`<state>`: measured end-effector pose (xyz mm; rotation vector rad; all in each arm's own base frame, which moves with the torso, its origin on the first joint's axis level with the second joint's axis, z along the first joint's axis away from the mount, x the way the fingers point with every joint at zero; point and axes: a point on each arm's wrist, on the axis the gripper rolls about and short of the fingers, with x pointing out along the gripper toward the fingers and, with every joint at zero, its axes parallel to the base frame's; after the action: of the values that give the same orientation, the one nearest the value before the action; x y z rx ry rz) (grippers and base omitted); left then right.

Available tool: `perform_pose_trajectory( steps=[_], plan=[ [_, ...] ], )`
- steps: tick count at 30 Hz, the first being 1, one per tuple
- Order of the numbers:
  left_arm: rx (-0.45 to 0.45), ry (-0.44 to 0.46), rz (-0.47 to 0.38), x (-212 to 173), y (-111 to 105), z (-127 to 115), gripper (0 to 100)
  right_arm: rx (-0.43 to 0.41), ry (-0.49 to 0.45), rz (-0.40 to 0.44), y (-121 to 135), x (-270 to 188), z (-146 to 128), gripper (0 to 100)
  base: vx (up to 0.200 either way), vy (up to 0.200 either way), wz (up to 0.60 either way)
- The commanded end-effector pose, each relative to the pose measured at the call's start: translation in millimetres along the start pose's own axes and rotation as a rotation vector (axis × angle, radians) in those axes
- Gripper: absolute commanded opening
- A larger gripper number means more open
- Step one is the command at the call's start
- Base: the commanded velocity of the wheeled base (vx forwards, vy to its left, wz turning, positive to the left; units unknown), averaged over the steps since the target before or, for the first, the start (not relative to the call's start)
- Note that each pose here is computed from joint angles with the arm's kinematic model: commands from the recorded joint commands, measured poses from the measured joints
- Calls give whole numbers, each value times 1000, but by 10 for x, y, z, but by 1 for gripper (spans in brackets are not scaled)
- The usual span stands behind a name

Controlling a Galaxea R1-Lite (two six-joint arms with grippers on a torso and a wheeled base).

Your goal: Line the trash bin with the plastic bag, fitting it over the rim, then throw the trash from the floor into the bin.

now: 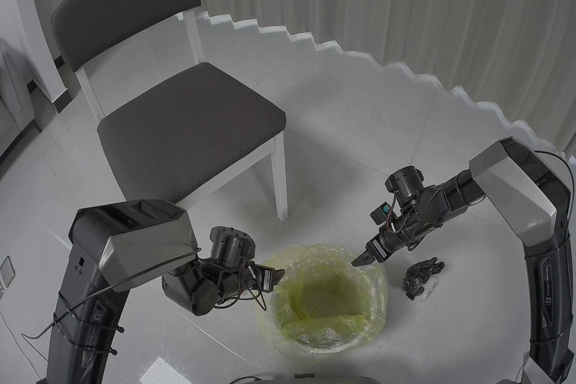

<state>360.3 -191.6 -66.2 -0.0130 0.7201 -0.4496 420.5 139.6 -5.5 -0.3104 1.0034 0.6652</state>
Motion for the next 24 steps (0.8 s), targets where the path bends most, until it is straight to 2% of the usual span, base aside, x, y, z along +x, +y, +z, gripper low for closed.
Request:
perform_pose_trajectory(
  steps=[1, 9, 10, 18, 24],
  plan=[
    [-2, -12, 4, -65, 20, -26, 100, 6, 8, 2, -35, 105, -21, 100, 0, 0, 0],
    [-2, -45, 6, -105, 29, -8, 100, 5, 11, 9, -48, 194, -27, 100, 0, 0, 0],
    [-2, -48, 6, -105, 28, -5, 100, 3, 8, 6, -54, 199, -14, 0, 0, 0, 0],
    [-1, -68, 4, -111, 23, 25, 100, 40, -53, -25, -207, 266, 156, 0, 0, 0, 0],
    [1, -71, 3, -95, 12, 28, 100, 52, -52, -23, -240, 416, 180, 0, 0, 0, 0]
  ],
)
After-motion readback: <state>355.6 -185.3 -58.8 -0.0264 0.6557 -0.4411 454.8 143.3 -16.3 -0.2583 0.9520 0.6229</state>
